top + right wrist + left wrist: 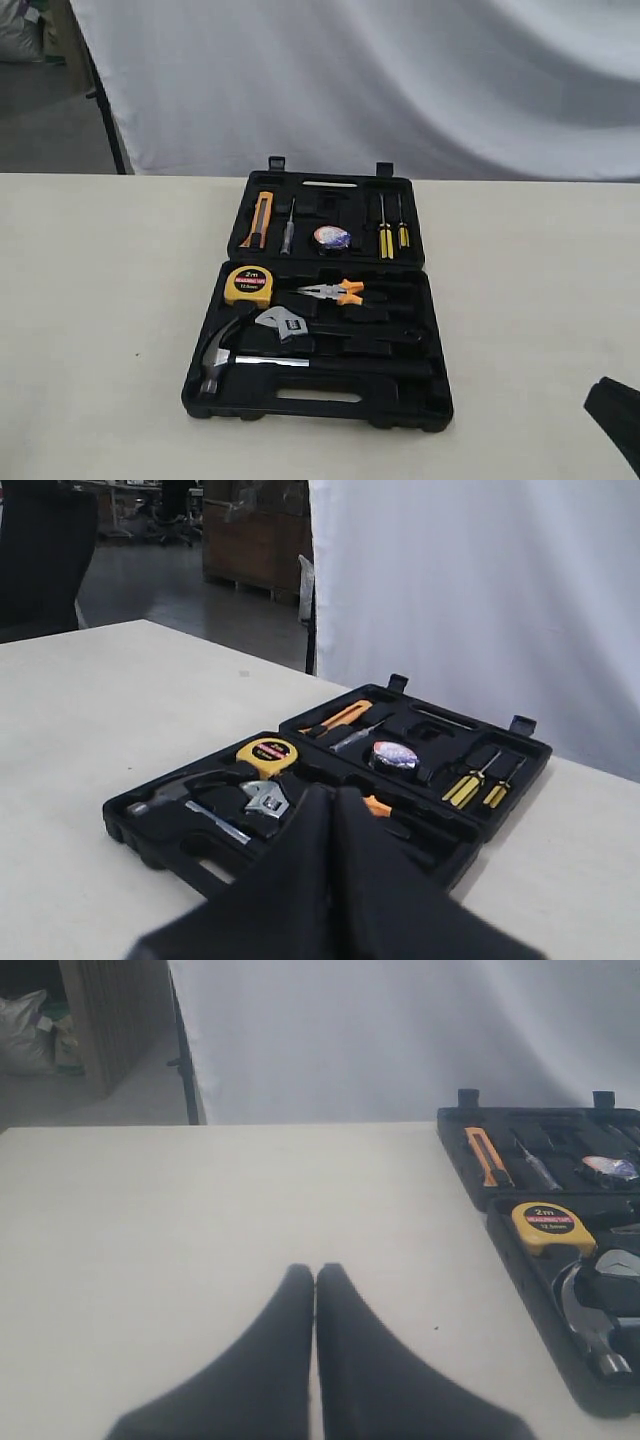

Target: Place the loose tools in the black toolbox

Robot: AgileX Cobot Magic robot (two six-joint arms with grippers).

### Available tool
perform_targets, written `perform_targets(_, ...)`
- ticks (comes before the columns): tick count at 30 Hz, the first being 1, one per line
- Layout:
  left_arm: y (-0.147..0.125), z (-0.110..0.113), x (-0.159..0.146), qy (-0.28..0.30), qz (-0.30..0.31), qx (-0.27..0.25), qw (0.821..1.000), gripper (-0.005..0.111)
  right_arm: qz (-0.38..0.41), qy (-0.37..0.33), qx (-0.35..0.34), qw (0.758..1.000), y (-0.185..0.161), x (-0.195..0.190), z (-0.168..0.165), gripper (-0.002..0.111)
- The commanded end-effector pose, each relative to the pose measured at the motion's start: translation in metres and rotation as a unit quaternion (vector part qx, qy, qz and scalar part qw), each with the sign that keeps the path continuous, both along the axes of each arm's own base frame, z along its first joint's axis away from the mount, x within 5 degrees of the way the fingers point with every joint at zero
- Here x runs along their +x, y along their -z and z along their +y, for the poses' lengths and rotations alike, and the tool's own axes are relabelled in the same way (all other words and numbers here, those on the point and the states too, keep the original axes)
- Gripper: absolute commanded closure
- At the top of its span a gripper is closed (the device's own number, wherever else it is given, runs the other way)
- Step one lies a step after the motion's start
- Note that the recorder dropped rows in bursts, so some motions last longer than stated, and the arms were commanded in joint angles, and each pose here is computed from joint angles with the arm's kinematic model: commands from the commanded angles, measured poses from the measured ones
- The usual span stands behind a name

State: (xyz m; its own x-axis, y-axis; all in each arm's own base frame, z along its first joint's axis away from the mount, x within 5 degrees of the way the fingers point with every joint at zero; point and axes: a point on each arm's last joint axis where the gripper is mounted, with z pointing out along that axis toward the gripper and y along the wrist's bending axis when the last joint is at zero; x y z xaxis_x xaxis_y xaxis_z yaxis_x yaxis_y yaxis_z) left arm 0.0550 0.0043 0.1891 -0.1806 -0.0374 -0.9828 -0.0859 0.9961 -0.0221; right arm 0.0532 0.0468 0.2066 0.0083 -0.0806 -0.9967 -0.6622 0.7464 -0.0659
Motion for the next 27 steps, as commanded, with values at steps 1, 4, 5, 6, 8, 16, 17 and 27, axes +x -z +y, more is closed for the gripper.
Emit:
perform_targets(1,0.0,0.0,0.0,0.003,-0.001,-0.004,1.0,0.106,-0.01,-0.001,0.006,1.0,0.0,-0.003,-0.002,0.109)
perform_targets(4,0.0,0.0,0.0,0.003,-0.001,-0.004,1.0,0.106,-0.011,-0.001,0.006,1.0,0.0,-0.003,-0.002,0.109)
perform_targets(5,0.0,0.0,0.0,0.003,-0.001,-0.004,1.0,0.106,-0.011,-0.001,0.006,1.0,0.0,-0.003,-0.002,0.109)
perform_targets(6,0.0,0.0,0.0,0.003,-0.001,-0.004,1.0,0.106,-0.011,-0.001,0.006,1.0,0.0,-0.003,-0.002,0.109)
perform_targets(8,0.0,0.0,0.0,0.003,-0.001,-0.004,1.0,0.106,-0.01,-0.001,0.008,1.0,0.0,-0.003,-0.003,0.109)
perform_targets(16,0.0,0.0,0.0,0.003,-0.001,-0.004,1.0,0.106,-0.007,0.097,0.064,0.993,-0.004,0.0,-0.016,0.109)
perform_targets(17,0.0,0.0,0.0,0.003,-0.001,-0.004,1.0,0.106,-0.005,0.118,0.073,0.99,-0.004,-0.001,-0.019,0.109)
perform_targets(27,0.0,0.0,0.0,0.003,-0.001,-0.004,1.0,0.106,0.037,0.242,0.063,0.967,0.006,0.001,-0.032,0.109)
